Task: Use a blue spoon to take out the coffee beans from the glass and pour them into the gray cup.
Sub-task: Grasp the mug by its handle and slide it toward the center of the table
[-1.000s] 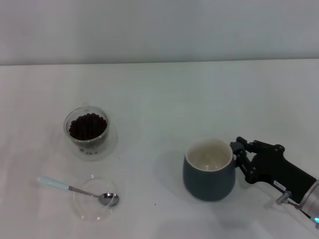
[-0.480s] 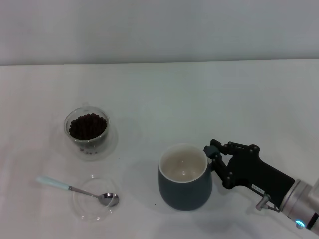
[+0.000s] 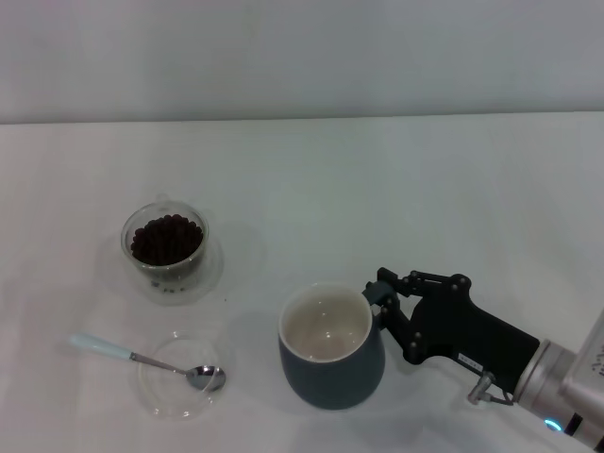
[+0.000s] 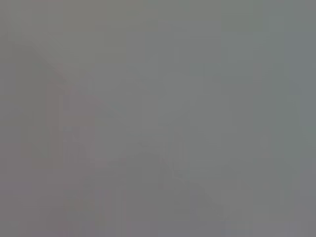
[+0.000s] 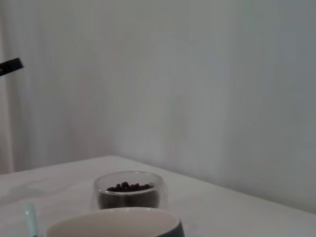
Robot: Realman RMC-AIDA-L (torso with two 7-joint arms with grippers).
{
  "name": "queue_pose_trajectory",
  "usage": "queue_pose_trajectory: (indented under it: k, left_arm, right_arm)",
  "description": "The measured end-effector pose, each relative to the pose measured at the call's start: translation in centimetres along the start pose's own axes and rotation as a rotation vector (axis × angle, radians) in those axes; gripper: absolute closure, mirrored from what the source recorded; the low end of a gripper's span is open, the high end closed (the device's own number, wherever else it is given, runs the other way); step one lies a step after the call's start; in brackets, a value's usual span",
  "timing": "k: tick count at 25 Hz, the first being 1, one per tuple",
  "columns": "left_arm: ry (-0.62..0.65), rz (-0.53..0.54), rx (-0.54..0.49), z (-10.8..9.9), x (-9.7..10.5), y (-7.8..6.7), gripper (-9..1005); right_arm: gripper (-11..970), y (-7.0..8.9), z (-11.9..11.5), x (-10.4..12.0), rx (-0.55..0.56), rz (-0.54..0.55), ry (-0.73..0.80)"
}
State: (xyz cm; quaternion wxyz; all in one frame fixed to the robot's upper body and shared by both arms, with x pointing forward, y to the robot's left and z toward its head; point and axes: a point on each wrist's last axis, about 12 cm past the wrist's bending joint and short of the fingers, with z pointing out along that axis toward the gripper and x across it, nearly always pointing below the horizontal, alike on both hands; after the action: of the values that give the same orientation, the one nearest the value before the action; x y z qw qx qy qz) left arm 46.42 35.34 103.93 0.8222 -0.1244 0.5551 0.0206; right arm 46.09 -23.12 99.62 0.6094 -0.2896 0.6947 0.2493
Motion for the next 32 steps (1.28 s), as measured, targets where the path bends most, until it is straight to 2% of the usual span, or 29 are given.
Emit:
queue_pose_trajectory:
  k: [14,32]
  left_arm:
    - [-0.001,0.000,0.005,0.08,0.00,-0.10,109]
    - [0.008,-0.008,-0.008,-0.28,0.12,-0.07,108]
  right_arm:
    - [778,0.86,0.38,-0.01,-0.046,-0.128,0.001]
    - [771,0.79,0.67,0.06,-0.064,-0.195,0.015]
